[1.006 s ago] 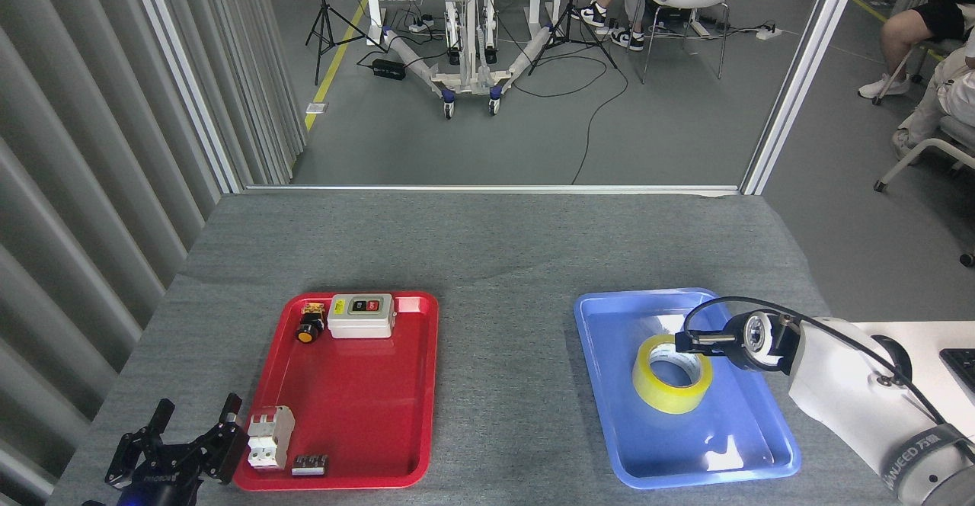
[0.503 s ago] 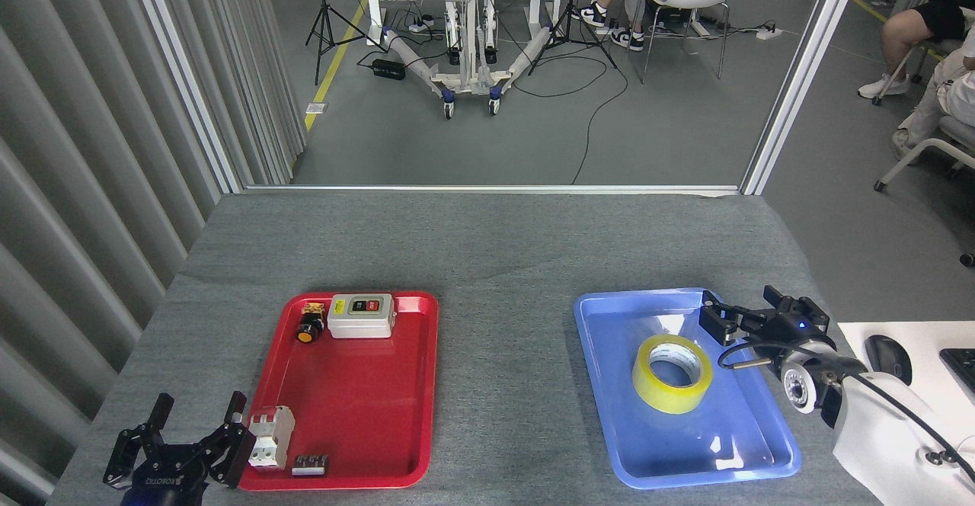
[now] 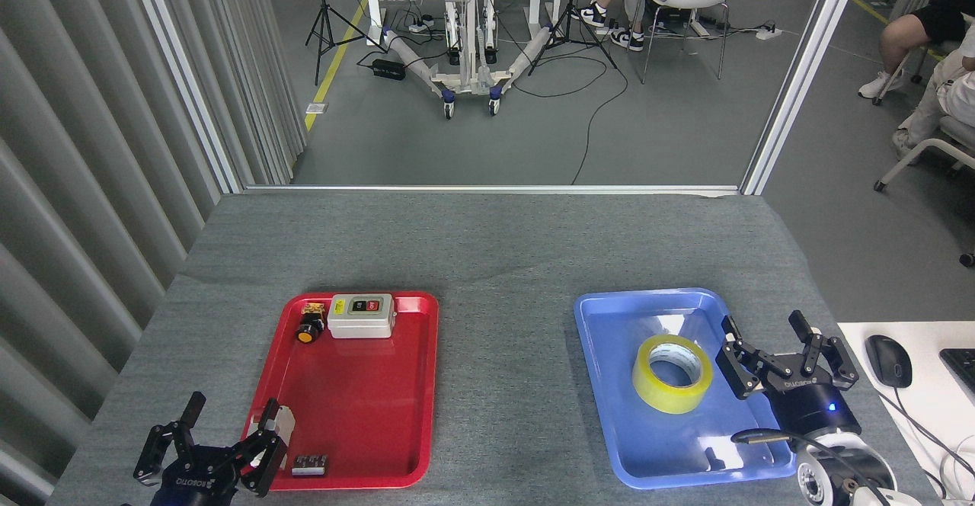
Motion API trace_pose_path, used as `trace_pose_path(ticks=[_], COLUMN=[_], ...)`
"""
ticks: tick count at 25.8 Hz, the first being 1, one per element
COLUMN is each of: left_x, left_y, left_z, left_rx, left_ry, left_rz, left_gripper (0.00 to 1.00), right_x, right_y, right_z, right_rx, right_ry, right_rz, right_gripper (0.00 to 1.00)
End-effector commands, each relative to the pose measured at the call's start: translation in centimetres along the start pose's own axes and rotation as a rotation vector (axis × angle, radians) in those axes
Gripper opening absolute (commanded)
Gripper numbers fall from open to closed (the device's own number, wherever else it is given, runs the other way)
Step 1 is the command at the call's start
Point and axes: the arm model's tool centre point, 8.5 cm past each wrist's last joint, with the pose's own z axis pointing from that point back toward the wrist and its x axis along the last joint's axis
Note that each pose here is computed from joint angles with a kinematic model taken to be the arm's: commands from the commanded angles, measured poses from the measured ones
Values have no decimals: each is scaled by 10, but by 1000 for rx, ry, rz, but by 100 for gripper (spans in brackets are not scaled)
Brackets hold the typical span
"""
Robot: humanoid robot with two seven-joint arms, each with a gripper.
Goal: Place and move tape with both arms
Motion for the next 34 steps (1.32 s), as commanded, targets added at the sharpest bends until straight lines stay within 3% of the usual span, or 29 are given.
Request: trace_pose_path(ticks=[1,5,13,21,34], left_x=[1,0,-1,-1,-6], left_y=[0,0,0,1,2], left_z=[-1,-1,-1,-1,0], left_rx=[2,2,3,18,17], left_ry=[-6,-5,-3,0,14], left_rz=[-1,0,-4,-3,-7], left_gripper=[100,100,100,100,100], right_x=[-2,2,16,30,38], right_y=[6,8,33,36,30], right_z=[21,51,104,113,114], right_rx=[-16,-15,67,62,45], right_ry=[94,121,132,144,115], right_rz=[-14,6,-2,-37,-35], right_gripper=[98,98,99,99,99])
